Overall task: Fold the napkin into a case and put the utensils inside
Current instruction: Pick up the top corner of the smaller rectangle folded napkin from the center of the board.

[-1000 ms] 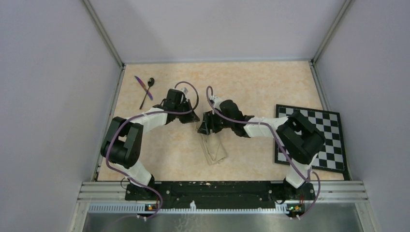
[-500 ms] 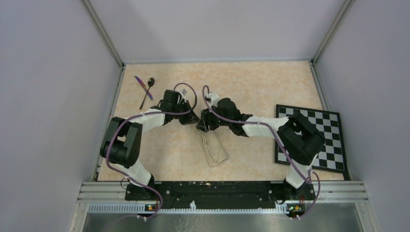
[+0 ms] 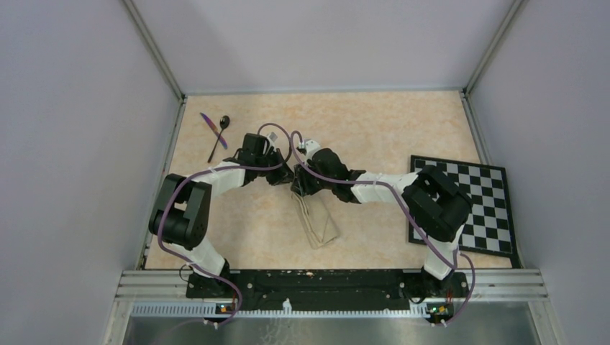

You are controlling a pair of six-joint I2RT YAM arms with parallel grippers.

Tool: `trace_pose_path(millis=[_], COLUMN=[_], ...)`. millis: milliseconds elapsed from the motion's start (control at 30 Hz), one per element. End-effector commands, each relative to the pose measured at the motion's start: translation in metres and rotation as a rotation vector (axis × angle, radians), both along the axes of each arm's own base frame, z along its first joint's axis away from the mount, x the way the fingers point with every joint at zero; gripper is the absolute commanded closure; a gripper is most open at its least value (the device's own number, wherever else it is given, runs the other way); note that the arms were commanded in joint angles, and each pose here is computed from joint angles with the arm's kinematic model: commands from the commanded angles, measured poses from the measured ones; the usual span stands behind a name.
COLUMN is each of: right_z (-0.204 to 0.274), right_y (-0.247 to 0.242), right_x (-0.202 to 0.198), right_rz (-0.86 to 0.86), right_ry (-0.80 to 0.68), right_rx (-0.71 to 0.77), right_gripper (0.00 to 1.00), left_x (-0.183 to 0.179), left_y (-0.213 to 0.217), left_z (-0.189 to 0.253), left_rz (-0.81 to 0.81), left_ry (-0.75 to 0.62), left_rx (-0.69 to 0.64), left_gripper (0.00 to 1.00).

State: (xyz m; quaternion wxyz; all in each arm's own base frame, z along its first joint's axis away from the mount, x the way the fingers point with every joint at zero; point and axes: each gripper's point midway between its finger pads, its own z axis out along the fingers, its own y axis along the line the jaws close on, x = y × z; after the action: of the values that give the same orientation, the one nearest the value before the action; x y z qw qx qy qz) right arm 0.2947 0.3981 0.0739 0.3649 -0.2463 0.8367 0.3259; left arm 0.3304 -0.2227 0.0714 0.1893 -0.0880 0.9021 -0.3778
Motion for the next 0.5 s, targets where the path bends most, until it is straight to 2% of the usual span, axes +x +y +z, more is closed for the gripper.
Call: trace_pose_path(millis=[0, 200, 367, 467], right_z=[0.0161, 0.0167, 0.0178, 0.0147], right_y=[0.0142, 0.0174, 0.0225, 0.0226], right_x=[0.0067, 0.0070, 0.0038, 0.0044], right_rz=[-0.015, -0.034, -0.037, -0.049], right_ry=[-0.054, -0.044, -0.054, -0.051], right_rx=[0.022, 0.033, 0.028, 0.019], right_gripper=[0.61, 0.65, 0.58, 0.62], left_x=[0.0037, 0.0036, 0.0043, 0.0042], left_y=[-0.0039, -0.0035, -0.0042, -0.0042], left_z=[0.0132, 0.0136, 0.0142, 0.0138], left_rz=[-0.005, 0.002, 0.004, 0.006], left_ry=[-0.037, -0.036, -0.034, -0.032], left_rx=[-0.038, -0.039, -0.043, -0.045], left_gripper=[1.00, 1.00, 1.00, 1.00])
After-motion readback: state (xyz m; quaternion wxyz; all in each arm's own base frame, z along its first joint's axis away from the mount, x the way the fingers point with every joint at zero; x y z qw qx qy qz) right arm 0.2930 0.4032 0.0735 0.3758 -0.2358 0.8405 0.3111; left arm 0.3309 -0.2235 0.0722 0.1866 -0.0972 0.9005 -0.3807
